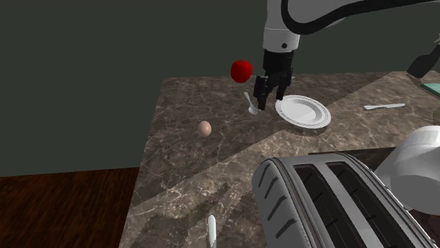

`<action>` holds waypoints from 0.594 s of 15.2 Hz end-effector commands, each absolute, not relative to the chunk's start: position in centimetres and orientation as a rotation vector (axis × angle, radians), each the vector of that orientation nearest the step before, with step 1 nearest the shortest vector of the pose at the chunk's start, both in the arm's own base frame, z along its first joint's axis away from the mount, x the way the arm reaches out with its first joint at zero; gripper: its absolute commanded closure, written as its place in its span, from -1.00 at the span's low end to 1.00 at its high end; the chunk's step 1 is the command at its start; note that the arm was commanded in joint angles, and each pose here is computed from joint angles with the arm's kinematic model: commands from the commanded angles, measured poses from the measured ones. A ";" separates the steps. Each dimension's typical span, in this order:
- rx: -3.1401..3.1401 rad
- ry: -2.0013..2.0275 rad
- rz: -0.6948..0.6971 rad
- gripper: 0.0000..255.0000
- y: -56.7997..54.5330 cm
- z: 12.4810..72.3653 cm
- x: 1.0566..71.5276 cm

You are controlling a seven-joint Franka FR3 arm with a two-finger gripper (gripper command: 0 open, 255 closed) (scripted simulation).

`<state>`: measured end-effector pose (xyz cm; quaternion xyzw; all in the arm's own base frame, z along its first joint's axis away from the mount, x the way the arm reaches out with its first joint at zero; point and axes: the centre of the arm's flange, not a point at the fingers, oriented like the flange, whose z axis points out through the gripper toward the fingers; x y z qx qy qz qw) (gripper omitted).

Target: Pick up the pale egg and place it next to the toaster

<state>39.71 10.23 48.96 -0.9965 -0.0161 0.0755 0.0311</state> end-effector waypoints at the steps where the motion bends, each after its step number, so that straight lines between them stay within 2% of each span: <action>1: -3.077 -0.025 0.246 -1.00 12.0 47.9 41.5; 9: -3.106 0.069 0.300 -1.00 18.5 42.9 49.1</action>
